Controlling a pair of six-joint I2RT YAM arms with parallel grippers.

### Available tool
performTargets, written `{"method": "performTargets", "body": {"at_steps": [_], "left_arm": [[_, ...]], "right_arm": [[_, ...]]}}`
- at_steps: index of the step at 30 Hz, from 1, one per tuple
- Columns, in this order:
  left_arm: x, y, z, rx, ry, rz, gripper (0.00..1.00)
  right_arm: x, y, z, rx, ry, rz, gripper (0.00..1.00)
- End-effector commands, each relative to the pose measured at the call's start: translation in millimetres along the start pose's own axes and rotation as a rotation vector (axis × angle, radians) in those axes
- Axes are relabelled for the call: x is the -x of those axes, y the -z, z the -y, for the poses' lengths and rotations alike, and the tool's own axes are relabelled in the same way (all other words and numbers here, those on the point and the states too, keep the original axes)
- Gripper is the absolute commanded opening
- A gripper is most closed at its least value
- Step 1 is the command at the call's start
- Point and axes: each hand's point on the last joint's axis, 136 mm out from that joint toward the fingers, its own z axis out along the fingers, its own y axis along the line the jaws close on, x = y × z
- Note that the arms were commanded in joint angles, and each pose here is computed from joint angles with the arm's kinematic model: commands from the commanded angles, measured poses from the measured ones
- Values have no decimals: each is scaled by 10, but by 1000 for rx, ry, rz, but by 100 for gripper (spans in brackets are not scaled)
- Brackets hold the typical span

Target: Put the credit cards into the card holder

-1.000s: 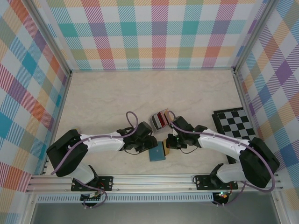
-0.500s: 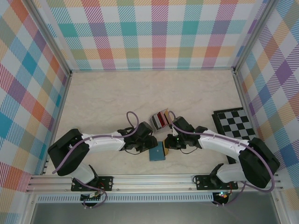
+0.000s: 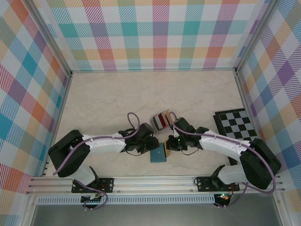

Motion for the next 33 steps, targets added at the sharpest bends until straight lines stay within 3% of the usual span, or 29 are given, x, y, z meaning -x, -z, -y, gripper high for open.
{"method": "performTargets", "body": {"at_steps": [1,10,14,21,25,33], "left_arm": [[-61,-16,-13,5,-6,-7,53],[-30,70,-44,23,-16,12,62],[-13,138,-35,19,-37,25,71],[-17,285,-68,33,-73,32,79],[-27,377,-209,80,-80,37,78],[-107,316,-149,15,-71,-10,59]], "right_arm": [[16,101,-172,56,-13,1,1],[50,156,-210,81,-40,13,1],[75,171,-223,85,-54,21,1],[105,186,-348,177,-71,0,1],[117,137,-175,84,-87,7,2],[81,20,-45,36,-85,-14,2]]}}
